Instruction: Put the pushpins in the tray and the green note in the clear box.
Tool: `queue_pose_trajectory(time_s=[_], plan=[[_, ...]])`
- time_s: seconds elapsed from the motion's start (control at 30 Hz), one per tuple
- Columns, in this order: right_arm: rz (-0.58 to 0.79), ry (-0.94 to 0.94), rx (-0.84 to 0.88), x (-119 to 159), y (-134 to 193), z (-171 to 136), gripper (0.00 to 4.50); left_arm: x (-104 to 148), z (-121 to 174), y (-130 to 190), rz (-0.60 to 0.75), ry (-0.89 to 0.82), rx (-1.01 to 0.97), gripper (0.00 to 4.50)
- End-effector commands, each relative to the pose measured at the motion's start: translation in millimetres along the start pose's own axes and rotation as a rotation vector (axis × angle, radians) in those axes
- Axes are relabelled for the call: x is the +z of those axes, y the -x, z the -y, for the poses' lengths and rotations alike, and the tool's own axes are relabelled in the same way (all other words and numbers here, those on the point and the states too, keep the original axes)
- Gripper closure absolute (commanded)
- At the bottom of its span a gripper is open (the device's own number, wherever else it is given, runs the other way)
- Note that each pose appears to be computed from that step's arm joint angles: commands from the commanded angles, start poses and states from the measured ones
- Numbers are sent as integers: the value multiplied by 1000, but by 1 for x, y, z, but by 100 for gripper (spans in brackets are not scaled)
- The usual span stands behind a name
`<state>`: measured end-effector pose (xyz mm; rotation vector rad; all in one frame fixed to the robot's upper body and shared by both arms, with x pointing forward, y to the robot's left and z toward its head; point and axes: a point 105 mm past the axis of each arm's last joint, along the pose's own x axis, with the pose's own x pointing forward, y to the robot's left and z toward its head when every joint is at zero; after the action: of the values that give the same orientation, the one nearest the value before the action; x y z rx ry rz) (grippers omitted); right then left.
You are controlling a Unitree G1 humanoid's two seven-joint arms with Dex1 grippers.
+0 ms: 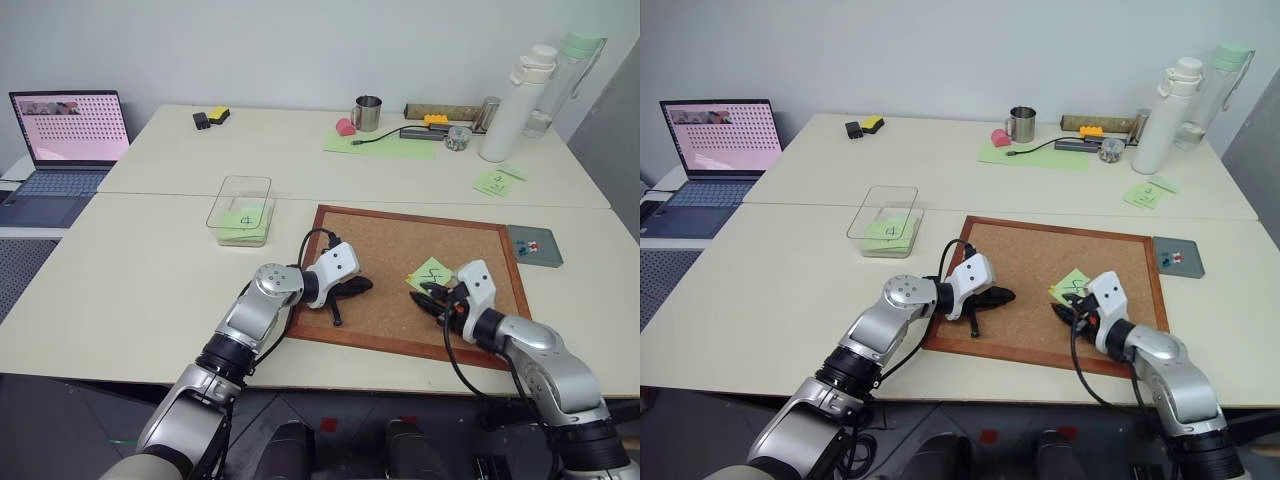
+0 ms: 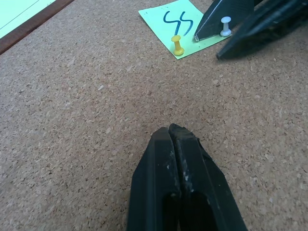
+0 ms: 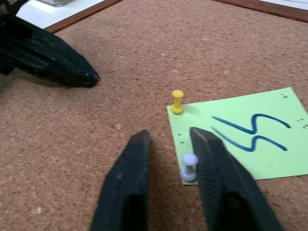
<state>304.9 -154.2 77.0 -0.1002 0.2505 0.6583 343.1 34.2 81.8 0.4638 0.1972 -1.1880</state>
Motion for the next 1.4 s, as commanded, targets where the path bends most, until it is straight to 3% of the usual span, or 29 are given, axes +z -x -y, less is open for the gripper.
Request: queue_pose_trajectory(time_s=[0.03,0.1,0.57,0.73,1.0,1.17,1.37,1.4], plan=[[34,1,-3,6,3,3,421,-12,1,1,-45,23,6,450],[44,-1,-7,7,4,4,448,-12,2,1,-44,23,4,450],[202,-9,-8,57,21,6,448,-14,5,1,-48,17,-11,450],[233,-53,-87,63,30,28,448,-13,4,0,-48,12,-14,450],[220,-51,-584,70,59,139,448,-13,4,1,-50,11,-19,450],[150,-101,-675,51,68,175,448,-13,4,1,-51,11,-19,450],[117,-160,-685,38,64,194,448,-15,6,5,-57,19,-10,450],[116,-164,-686,36,63,196,423,-15,6,5,-57,20,-10,450]])
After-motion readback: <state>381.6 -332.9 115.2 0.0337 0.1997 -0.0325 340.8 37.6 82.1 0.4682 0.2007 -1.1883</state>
